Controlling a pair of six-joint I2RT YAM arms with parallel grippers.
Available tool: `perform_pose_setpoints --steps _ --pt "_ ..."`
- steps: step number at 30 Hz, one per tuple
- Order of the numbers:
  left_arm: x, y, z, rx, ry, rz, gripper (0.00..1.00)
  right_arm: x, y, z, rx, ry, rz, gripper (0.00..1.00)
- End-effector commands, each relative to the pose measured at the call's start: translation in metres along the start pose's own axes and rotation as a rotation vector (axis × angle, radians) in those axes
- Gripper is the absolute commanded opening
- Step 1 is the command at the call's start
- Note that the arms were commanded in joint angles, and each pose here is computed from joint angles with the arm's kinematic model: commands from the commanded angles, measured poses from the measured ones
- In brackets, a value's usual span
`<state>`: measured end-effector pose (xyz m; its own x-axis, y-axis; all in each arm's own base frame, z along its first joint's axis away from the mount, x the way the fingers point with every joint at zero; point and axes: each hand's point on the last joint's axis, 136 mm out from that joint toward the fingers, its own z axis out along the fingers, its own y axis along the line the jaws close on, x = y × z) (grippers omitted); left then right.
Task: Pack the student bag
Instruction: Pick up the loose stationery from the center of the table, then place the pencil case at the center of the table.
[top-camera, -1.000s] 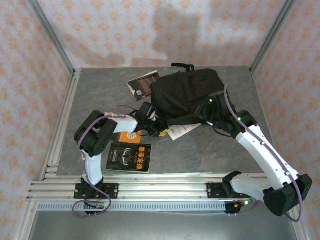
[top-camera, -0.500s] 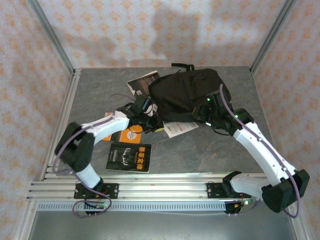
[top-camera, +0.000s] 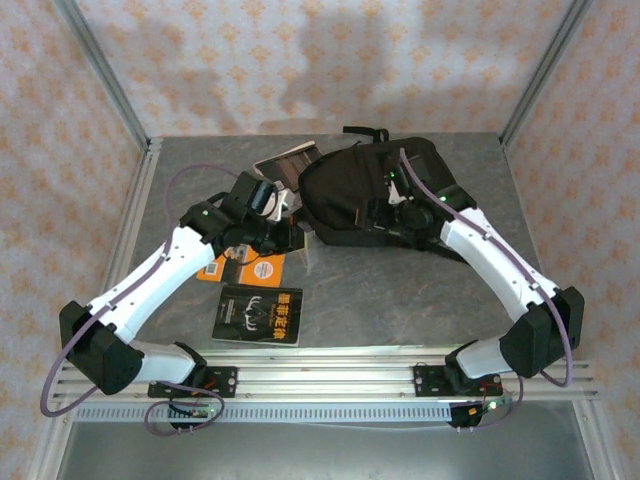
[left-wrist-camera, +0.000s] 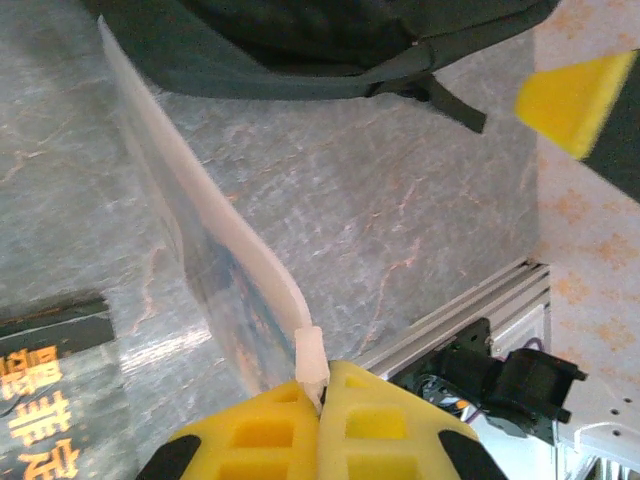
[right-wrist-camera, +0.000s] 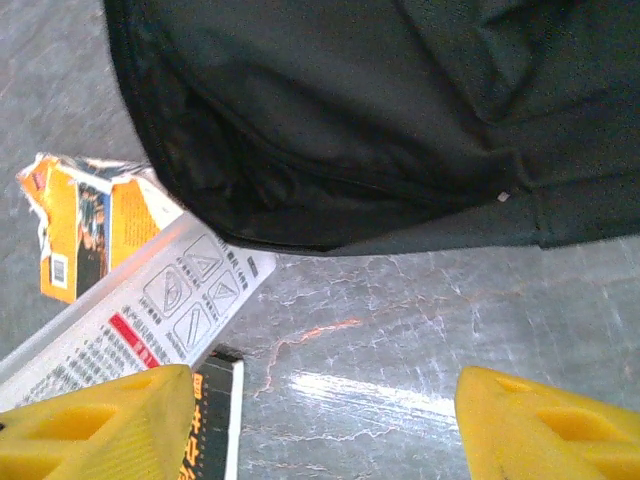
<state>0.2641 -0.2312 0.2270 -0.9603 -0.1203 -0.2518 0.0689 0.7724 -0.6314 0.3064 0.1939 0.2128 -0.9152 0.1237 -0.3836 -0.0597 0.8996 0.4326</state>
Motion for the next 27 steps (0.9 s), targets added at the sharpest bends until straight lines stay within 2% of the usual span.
perform_pose_setpoints --steps 1,4,8,10,15,18,22,27 --pt "0.012 0.021 -0.002 -0.042 0.074 -0.040 0.00 -0.009 0.019 -0.002 -0.046 -0.021 -0.137 0.69" --pt "0.015 0.036 -0.004 -0.086 0.066 -0.086 0.00 -0.005 0.019 0.013 -0.042 -0.009 -0.126 0.68" --pt "0.017 0.049 -0.001 -0.104 0.057 -0.143 0.00 0.006 0.016 0.053 -0.014 0.059 -0.039 0.63" --pt "0.017 0.059 -0.001 -0.126 0.050 -0.165 0.00 0.010 0.019 0.074 0.004 0.087 -0.030 0.57" --pt "0.012 0.091 -0.002 -0.177 0.015 -0.238 0.00 0.006 0.017 0.130 0.115 0.122 0.013 0.32" --pt "0.010 0.107 -0.001 -0.185 -0.001 -0.295 0.00 0.012 0.031 0.158 0.145 0.154 -0.058 0.24" --pt "0.012 0.128 0.008 -0.185 -0.001 -0.358 0.00 0.021 0.045 0.186 0.174 0.182 -0.149 0.21" --pt "0.014 0.154 0.015 -0.182 -0.001 -0.455 0.00 0.021 0.035 0.208 0.263 0.178 -0.165 0.16"
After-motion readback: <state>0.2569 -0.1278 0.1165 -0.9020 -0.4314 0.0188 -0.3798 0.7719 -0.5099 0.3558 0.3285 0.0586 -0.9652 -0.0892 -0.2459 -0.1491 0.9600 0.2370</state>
